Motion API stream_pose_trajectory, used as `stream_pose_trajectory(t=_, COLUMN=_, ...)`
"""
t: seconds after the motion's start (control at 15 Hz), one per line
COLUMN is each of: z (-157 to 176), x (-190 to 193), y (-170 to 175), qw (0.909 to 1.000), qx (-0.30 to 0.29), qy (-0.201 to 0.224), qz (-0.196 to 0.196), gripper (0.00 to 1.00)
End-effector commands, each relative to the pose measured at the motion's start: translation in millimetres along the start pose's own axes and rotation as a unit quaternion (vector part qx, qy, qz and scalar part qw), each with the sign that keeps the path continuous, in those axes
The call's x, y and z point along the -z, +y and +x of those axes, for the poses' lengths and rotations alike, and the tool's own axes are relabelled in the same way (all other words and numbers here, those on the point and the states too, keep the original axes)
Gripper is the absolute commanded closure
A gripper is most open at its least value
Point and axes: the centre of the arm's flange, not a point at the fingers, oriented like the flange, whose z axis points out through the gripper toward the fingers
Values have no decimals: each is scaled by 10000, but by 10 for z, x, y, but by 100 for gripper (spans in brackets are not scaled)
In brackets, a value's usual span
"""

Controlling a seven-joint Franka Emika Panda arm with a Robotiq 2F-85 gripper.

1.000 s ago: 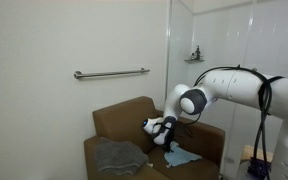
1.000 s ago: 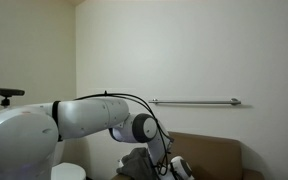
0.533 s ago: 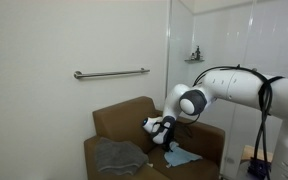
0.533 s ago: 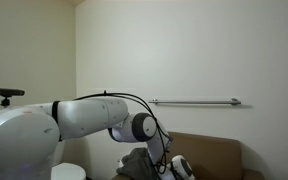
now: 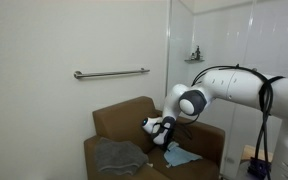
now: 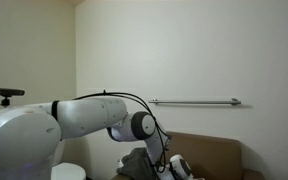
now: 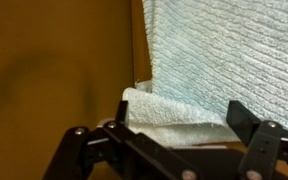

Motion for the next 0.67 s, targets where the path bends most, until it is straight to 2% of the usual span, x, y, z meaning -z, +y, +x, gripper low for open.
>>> stream_pose_trajectory(t=0.0, z=-116, x=38, y=12, qw=9998, qx=-114, qy=125, qz=-103, gripper=0)
stream_pose_trajectory(t=0.13, z=-55, x=36, y=-11, qw=9999, qx=124, qy=17, qz=-86, gripper=0)
stream_pose_trajectory(t=0.27, z=45, x=46, y=-75, qw=9983, qx=555, qy=173, qz=-47, gripper=0)
stream_pose_trajectory(t=0.47, z=24, x=237, y=-181, qw=9908, qx=971, qy=919, qz=-225, gripper=0)
stream_pose_trajectory(t=0.6, z=72, x=332, y=-264, qw=9821, qx=1300, qy=1351, qz=-210, gripper=0)
